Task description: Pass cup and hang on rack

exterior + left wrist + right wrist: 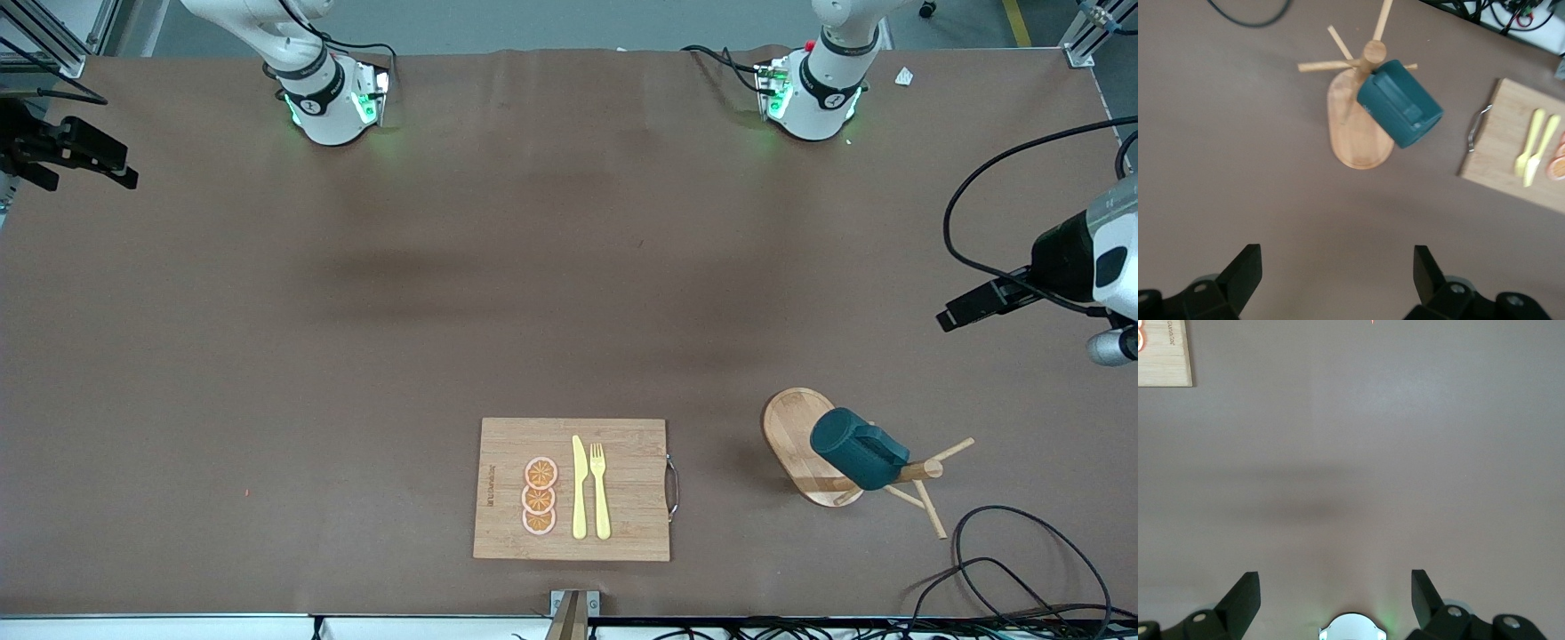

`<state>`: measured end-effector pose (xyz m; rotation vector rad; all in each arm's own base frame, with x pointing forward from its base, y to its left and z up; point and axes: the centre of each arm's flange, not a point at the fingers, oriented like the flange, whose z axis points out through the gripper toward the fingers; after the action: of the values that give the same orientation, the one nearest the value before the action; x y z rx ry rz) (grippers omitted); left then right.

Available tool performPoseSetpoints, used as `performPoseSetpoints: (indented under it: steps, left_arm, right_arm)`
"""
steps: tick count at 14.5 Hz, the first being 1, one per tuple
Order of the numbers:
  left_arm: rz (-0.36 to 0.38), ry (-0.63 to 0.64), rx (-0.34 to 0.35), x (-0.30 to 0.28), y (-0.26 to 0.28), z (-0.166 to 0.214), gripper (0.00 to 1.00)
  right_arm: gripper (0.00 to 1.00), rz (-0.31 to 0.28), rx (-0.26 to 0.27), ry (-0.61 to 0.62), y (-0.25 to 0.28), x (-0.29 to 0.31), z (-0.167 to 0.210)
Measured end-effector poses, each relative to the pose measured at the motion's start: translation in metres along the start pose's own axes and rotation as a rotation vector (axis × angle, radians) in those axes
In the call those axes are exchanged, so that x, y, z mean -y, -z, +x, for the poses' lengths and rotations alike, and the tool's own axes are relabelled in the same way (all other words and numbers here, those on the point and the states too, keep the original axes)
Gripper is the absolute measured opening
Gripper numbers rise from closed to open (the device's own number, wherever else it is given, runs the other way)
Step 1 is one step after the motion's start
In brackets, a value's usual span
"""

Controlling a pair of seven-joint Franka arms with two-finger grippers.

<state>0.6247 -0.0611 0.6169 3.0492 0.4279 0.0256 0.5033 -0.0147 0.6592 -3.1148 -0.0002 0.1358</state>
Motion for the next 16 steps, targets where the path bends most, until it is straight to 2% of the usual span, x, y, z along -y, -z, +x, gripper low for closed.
performPoseSetpoints:
  steps: [2, 5, 9, 16]
  left_arm:
    - [0.04, -0.037, -0.002, 0.0, 0.007, -0.008, 1.0]
    - [0.061, -0.103, -0.03, -0.017, 0.025, -0.027, 1.0]
    - [0.148, -0.183, -0.05, -0.03, 0.036, -0.059, 1.0]
    - [0.124, -0.229, 0.006, 0.017, 0.039, -0.09, 1.0]
  right_arm:
    - [1.0, -0.001, -0.001, 0.0, 0.0, 0.0, 0.0]
    - [1.0, -0.001, -0.001, 0.0, 0.0, 0.0, 0.0]
    - [1.0, -0.001, -0.001, 0.0, 0.0, 0.0, 0.0]
    - [1.0, -0.001, -0.001, 0.0, 0.0, 0.0, 0.0]
